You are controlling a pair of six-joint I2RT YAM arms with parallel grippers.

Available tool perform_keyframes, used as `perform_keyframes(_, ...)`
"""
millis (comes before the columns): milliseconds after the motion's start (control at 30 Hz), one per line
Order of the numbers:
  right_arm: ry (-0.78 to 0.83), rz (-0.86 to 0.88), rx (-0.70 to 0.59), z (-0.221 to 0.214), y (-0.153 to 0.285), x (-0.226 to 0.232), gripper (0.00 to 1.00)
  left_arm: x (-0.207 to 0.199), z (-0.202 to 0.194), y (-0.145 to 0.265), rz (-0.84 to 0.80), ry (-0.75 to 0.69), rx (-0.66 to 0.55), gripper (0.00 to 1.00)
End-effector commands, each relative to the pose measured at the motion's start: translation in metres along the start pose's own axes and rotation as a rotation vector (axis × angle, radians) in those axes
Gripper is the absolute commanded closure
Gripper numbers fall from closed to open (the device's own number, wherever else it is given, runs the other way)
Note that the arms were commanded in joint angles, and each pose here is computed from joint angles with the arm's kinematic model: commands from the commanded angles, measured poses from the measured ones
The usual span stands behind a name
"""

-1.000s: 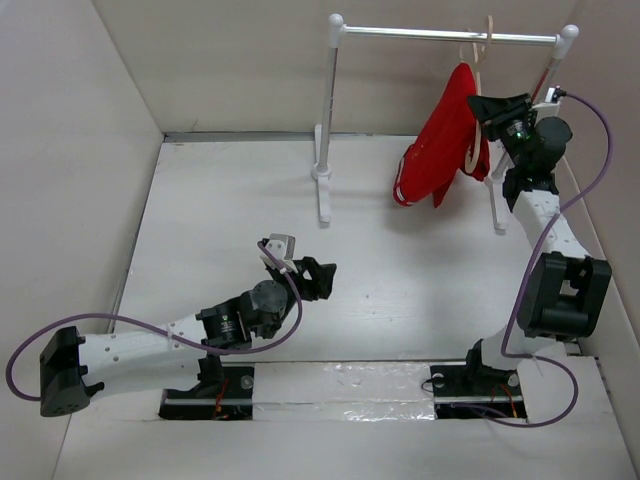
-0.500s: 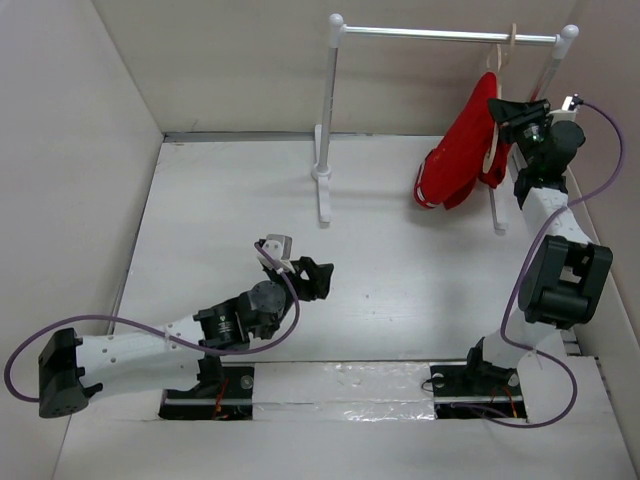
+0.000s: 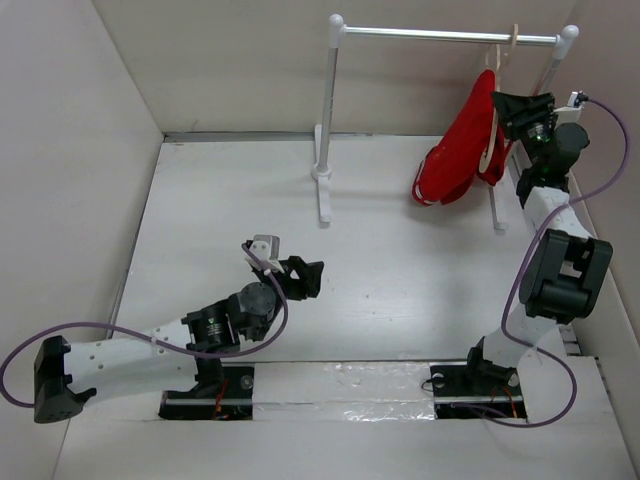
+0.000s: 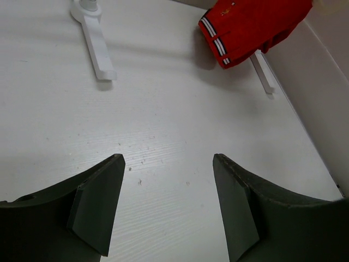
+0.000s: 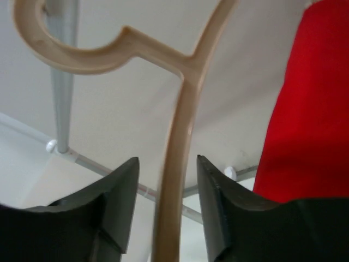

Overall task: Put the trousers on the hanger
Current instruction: Place the hanger at the clothesline, then reset both arms

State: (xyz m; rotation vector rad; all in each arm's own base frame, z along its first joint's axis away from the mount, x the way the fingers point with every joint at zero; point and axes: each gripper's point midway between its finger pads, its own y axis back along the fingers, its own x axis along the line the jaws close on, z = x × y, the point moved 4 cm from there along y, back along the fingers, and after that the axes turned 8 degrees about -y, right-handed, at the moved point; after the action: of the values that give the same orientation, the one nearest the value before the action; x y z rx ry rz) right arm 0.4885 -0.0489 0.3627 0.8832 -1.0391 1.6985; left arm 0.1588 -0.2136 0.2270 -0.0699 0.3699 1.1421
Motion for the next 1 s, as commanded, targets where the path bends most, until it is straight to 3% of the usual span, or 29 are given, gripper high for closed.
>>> perform_keyframes(0,0.184,0.196,-0.064,0.021,0.010,0.064,0.38,0.000,0.013,0.003,0.017,0.024,-0.026,0.36)
perform_keyframes(33,0.195,0.176,-0.068,0.024,0.013,0.063,0.28,-0.001,0.018,0.003,0.018,0.027,-0.035,0.36)
perform_keyframes(100,0.263,0.163,-0.088,0.028,0.023,0.073,0.24,-0.002,0.024,0.004,0.018,0.026,-0.048,0.35)
perform_keyframes(133,0.269,0.128,-0.103,0.030,0.026,0.071,0.00,-0.005,0.033,0.004,0.014,0.026,-0.060,0.35)
perform_keyframes(400,0.506,0.142,-0.128,0.022,0.078,0.110,0.00,-0.006,0.072,0.008,0.070,0.039,-0.120,0.30)
perform_keyframes(533,0.615,0.255,-0.043,-0.018,0.111,0.138,0.00,0.000,0.087,0.014,0.102,0.060,-0.157,0.28)
perform_keyframes(667,0.754,0.392,0.136,-0.078,0.159,0.144,0.00,0.010,0.104,0.025,0.127,0.084,-0.190,0.28)
perform_keyframes(833,0.797,0.341,0.315,-0.141,0.224,0.101,0.00,0.030,0.099,0.039,0.132,0.139,-0.226,0.28)
perform_keyframes(967,0.797,0.284,0.466,-0.173,0.234,0.066,0.00,0.034,0.081,0.037,0.111,0.149,-0.221,0.29)
